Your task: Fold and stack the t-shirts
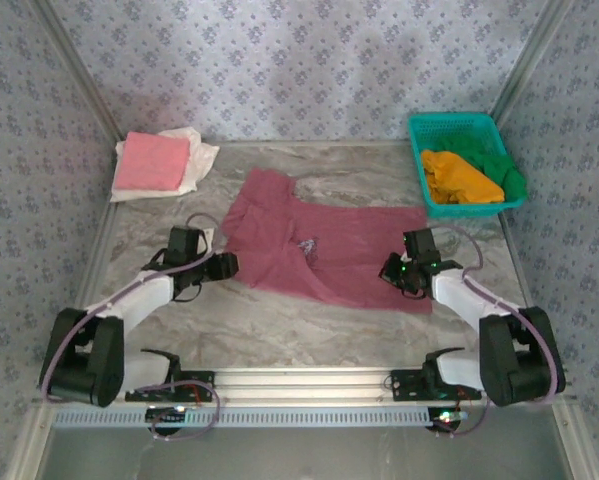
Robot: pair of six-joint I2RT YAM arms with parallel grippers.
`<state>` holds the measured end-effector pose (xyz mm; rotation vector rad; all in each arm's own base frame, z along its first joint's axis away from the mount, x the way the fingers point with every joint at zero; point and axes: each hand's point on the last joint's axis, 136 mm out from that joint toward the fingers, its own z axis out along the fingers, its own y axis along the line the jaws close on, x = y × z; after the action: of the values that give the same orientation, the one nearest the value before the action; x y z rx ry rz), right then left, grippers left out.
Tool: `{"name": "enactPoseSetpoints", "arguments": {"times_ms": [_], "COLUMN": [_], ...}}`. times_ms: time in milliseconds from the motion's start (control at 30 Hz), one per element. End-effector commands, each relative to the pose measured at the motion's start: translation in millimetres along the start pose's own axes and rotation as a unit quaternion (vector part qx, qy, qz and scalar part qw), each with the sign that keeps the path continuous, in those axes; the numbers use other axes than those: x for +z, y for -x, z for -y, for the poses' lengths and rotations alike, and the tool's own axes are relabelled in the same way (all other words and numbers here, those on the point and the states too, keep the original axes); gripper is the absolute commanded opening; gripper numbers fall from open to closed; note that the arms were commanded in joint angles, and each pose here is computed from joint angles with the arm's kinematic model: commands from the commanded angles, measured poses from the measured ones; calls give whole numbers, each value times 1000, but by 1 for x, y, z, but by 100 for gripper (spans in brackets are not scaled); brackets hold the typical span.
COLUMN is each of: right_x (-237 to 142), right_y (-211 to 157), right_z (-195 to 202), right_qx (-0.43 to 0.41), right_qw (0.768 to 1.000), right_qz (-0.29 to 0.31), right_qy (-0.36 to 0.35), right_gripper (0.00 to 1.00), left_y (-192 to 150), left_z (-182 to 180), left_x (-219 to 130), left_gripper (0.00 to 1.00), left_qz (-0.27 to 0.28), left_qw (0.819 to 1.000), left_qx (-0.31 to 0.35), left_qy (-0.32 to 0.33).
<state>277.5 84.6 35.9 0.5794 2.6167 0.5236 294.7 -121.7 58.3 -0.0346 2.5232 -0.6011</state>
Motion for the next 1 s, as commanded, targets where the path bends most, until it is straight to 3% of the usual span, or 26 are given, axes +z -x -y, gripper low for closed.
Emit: {"name": "enactPoseSetpoints", "arguments": {"times_ms": [0, 67, 100, 233, 500, 633, 800, 867, 967], "right_x": [8, 11, 10, 1, -12, -22, -42, -52, -63], "right_y": [-5, -8, -6, -12, -40, -41, 6, 19, 30], "right_z": [20, 35, 39, 56, 75, 81, 34, 7, -41], "right_qx": [46, 91, 109, 161, 250, 255, 141, 84, -13], "right_qw": [999, 995, 994, 986, 967, 965, 988, 993, 995], "right_qz": [-12, -9, -2, 9, 4, 26, 61, 74, 77], "right_qy": [-22, -31, -28, -48, -55, -57, 5, 34, 69], "right_gripper": [0, 0, 0, 0, 0, 0, 0, 0, 0], "left_y": [8, 4, 2, -15, -83, -97, -64, -48, -18], "left_z": [7, 0, -3, -18, -34, -43, -28, -24, -13], "left_x": [9, 9, 8, -5, -29, -43, -61, -75, -107], "left_gripper": [19, 3, 0, 0, 0, 0, 0, 29, 52], "left_qz": [15, 13, 11, -8, -103, -103, -65, -43, 10], "left_qw": [999, 1000, 1000, 996, 955, 949, 959, 963, 970], "left_qx": [-3, -16, -23, -87, -263, -277, -256, -246, -211], "left_qy": [-31, -14, -8, 31, 87, 112, 99, 105, 124]}}
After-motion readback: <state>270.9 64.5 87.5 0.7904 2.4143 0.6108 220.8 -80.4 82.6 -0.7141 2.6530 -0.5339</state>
